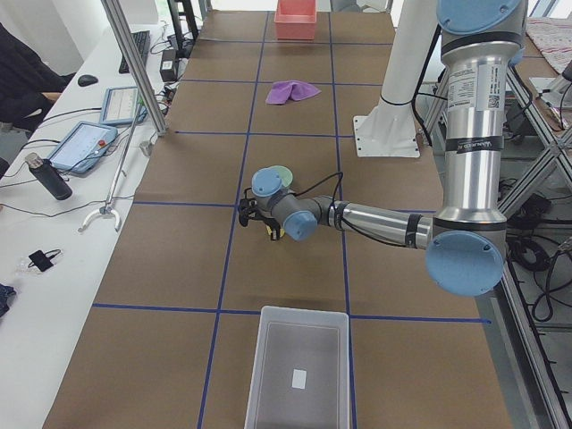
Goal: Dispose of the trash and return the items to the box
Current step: 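Grasp the yellow cup with the left gripper and lift it away, then lower the yellow cup into the clear bin while the right gripper approaches the purple cloth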
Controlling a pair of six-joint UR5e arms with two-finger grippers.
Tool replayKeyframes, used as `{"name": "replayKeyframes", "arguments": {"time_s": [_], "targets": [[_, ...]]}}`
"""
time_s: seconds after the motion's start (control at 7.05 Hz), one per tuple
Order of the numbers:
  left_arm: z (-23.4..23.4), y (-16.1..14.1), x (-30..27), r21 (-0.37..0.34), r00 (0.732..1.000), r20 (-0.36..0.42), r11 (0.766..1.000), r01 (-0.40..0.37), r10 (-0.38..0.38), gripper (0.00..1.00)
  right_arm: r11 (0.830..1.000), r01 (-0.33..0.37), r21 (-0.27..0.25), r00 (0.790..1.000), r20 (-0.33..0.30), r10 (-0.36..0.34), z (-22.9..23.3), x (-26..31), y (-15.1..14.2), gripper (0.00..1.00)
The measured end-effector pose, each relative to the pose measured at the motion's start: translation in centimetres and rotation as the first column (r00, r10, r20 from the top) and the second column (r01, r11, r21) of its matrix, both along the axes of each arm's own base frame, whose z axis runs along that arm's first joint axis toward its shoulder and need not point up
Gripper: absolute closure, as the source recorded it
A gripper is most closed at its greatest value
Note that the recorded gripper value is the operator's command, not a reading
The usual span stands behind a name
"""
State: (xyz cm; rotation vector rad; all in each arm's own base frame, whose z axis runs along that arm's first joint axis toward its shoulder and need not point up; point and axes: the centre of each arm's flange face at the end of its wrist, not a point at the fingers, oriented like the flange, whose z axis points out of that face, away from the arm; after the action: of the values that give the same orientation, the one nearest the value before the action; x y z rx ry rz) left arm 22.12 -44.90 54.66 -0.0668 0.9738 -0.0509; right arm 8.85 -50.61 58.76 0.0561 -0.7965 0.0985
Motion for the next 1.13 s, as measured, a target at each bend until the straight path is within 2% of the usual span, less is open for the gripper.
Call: {"name": "replayKeyframes", "arguments": {"time_s": [0.28, 0.43, 0.57, 0.85, 1.13], "targets": [[-2.1, -0.6, -4.7, -0.043, 0.995, -0.087, 0.998, 0.039, -0.043, 1.00, 1.000, 0.011, 0.011, 1.000, 0.022, -0.012, -2.7, -2.8, -0.6, 0.00], [-1.9, -0.6, -7.9, -0.041, 0.991, -0.114, 0.997, 0.061, -0.066, 1.00, 1.000, 0.013, -0.011, 0.999, 0.032, -0.013, -4.7, -6.1, -0.7, 0.00], [-0.9, -0.4, -11.2, -0.007, 0.990, -0.115, 0.997, 0.076, -0.077, 1.00, 0.999, 0.021, -0.034, 0.999, 0.039, -0.020, -6.6, -9.5, -0.6, 0.00], [1.7, -0.7, -19.1, 0.101, 0.996, -0.055, 0.992, 0.078, -0.073, 1.00, 0.998, 0.037, -0.056, 0.999, 0.032, -0.036, -9.4, -14.6, 0.1, 0.00], [3.5, -0.4, -27.0, 0.183, 0.998, 0.058, 0.983, 0.015, -0.026, 1.00, 0.998, 0.023, -0.053, 0.999, 0.039, -0.021, -11.6, -19.0, 0.7, 0.00]]}}
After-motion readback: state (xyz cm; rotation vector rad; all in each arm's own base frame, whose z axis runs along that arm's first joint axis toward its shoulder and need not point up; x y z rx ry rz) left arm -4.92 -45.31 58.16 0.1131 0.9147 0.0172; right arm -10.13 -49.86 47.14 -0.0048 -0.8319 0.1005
